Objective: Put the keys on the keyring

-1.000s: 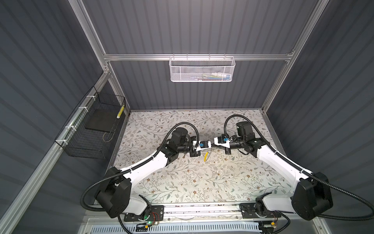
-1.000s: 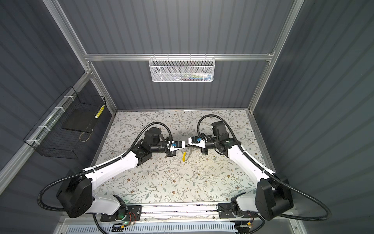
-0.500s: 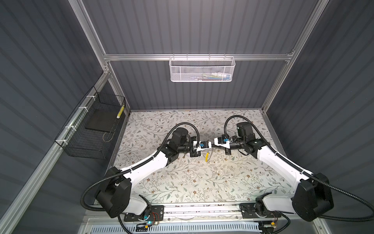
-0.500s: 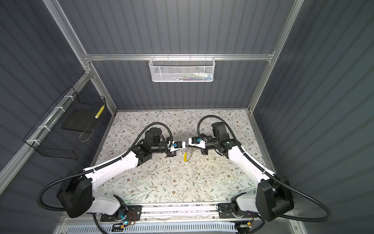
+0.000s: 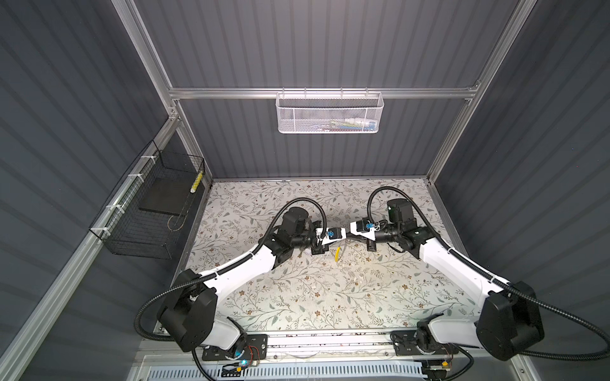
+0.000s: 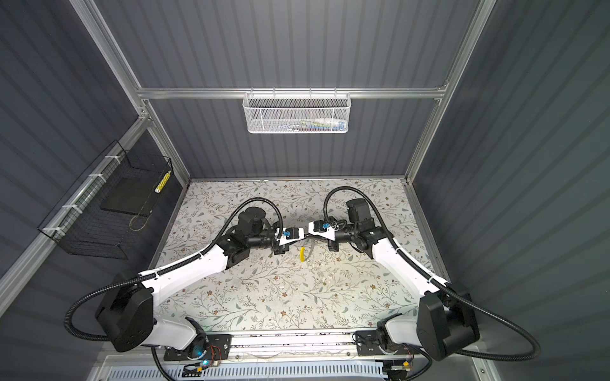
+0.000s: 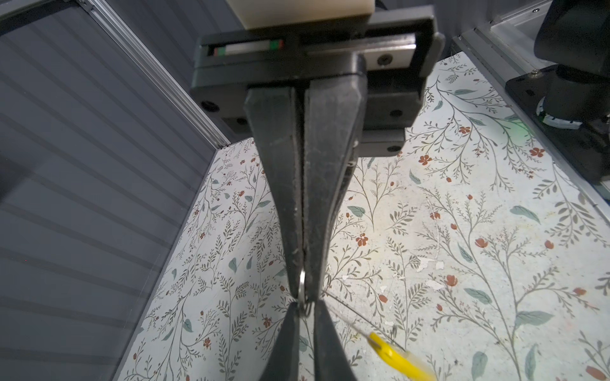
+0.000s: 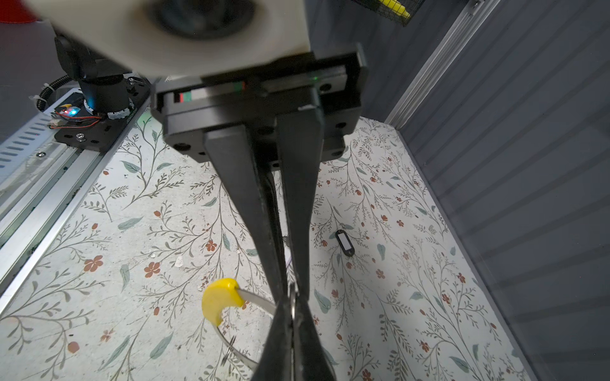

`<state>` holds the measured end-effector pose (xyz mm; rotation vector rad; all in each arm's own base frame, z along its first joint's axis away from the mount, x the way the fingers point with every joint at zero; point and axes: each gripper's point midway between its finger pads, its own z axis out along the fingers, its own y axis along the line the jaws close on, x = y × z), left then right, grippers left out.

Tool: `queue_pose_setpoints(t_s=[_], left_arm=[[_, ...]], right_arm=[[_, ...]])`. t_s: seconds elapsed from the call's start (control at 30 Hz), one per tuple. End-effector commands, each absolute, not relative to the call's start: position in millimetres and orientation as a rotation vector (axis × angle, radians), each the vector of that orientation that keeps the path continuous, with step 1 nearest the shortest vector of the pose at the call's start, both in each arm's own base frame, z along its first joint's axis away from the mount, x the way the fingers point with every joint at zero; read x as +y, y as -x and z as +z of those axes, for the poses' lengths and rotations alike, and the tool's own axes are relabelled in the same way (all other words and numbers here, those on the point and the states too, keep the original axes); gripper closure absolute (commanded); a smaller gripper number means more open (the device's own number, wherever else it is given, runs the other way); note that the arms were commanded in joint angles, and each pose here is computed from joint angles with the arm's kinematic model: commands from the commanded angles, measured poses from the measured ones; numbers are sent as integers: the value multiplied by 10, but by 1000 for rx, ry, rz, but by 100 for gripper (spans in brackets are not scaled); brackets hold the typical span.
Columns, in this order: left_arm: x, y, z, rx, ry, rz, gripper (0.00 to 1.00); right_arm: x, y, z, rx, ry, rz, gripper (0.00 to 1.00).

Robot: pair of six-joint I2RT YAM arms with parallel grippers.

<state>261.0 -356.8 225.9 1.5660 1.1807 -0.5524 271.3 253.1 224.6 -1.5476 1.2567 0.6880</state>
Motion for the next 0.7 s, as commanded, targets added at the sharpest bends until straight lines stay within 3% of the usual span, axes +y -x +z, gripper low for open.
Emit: queue_pose_setpoints(t_s=[0.0, 0.1, 0.23, 0.5, 0.67], left_arm=[[-3684, -2566, 2470, 1114, -1550, -595, 89], [-3688, -2563, 2484, 1107, -1552, -595, 99], [-3693, -2553, 2515, 1095, -1547, -599, 100], [-3655, -2524, 2493, 1131, -1530, -623, 100], [-3611, -2461, 2516, 1139, -1511, -675, 100]], right_arm=[[2568, -2678, 2351, 1225, 1536, 719, 98], [2570, -2686, 2334, 1231, 1536, 719, 97], [2574, -2693, 2321, 1234, 1537, 715, 94], [2439, -2794, 2247, 1306, 1500, 640, 65], [2249, -2771, 2302, 1313, 1419, 628, 58]])
